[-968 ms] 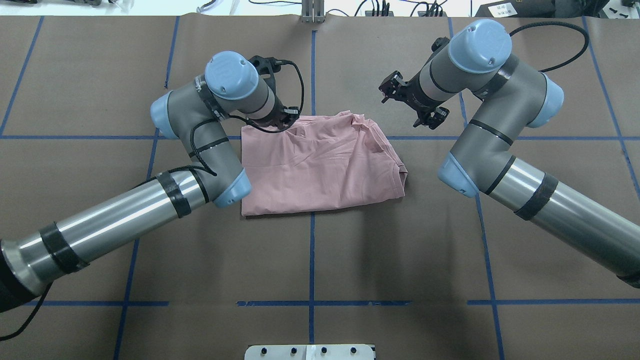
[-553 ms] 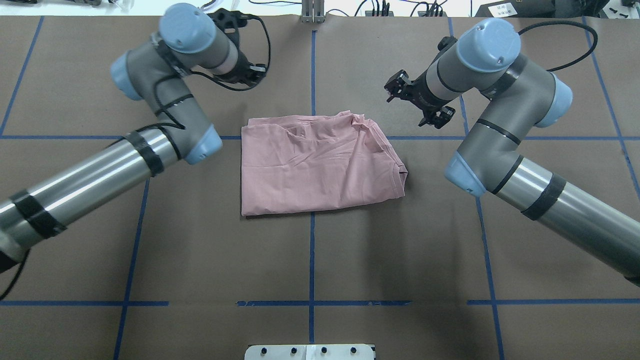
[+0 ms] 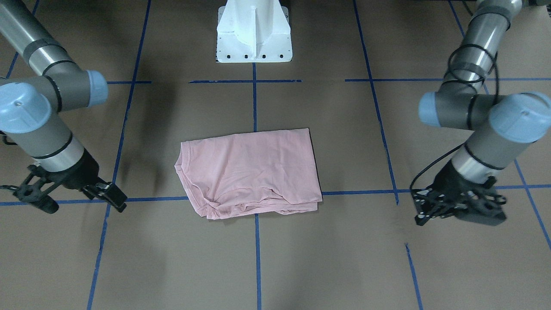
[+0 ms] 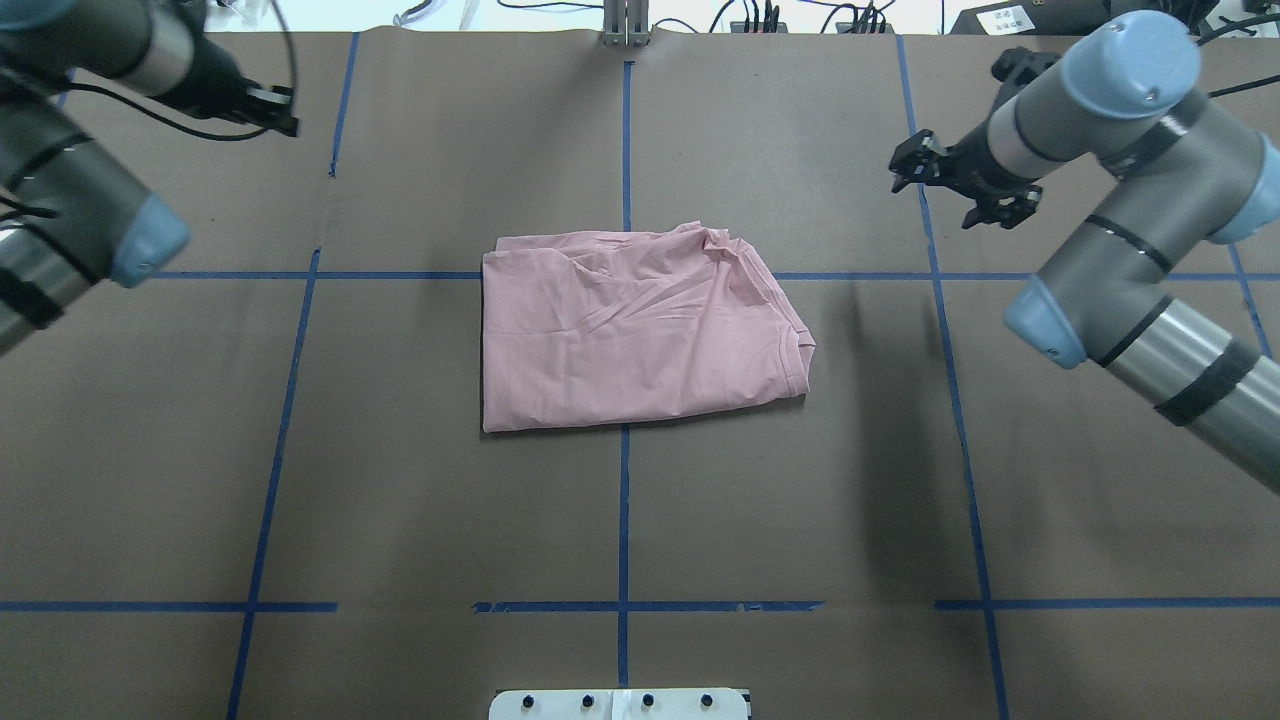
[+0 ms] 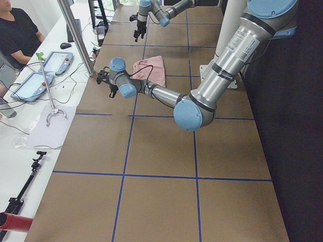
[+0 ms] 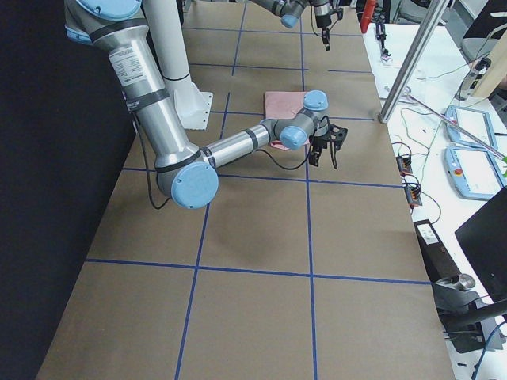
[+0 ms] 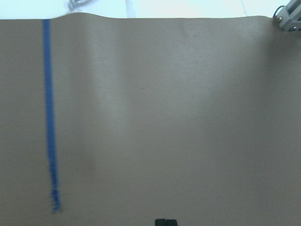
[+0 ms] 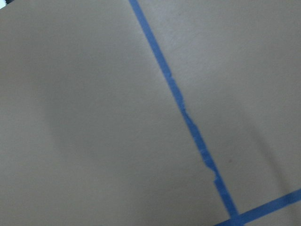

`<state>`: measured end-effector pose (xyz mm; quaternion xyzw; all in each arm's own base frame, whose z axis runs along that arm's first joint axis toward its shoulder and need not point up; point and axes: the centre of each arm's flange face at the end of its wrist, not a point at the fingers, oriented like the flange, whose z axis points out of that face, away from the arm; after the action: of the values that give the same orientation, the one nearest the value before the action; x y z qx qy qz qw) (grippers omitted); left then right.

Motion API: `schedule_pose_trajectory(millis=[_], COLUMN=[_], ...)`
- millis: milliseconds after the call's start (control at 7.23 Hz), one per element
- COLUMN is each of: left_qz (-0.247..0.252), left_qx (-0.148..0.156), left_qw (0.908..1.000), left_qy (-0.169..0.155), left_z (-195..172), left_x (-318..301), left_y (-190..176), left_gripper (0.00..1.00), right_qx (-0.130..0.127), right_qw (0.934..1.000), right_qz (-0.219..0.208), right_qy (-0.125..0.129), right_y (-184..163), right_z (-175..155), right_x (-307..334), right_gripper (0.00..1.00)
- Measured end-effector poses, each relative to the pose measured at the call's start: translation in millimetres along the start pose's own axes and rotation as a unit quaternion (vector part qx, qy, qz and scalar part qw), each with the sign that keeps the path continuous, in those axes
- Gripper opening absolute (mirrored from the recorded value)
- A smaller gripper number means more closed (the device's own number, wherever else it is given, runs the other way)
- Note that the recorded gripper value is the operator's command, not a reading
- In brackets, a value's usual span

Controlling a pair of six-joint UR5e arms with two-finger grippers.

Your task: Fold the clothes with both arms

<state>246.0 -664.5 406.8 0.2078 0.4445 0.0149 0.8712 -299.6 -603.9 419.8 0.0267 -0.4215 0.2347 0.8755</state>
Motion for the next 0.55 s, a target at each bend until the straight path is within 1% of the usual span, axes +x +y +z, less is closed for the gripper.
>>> schedule_pose_trajectory(millis=[138, 277, 415, 553], left_qz=[0.021, 0.046, 0.069, 0.072], left_qx=[-0.001, -0.011, -0.027, -0.046], left_qw=[0.9996, 0.9979, 0.9950, 0.9922], left_qy=[-0.020, -0.045, -0.068, -0.091], left_z=[-30.5, -61.8, -94.6, -134.3], left_x=[-38.2, -68.4, -91.8, -110.1], left_y=[4.5, 13.5, 29.7, 46.0], left_gripper=[0.00, 0.00, 0.00, 0.00], right_qx=[-0.006, -0.012, -0.019, -0.025], right_qw=[0.9998, 0.9990, 0.9975, 0.9959], right_qz=[-0.020, -0.043, -0.068, -0.086], right_qy=[0.004, 0.007, 0.010, 0.014], right_y=[-21.8, -41.5, -55.7, -63.2], right_z=[-11.1, -22.6, -31.9, -37.4], right_x=[35.3, 72.6, 108.3, 142.2], right_gripper=[1.00, 1.00, 1.00, 1.00])
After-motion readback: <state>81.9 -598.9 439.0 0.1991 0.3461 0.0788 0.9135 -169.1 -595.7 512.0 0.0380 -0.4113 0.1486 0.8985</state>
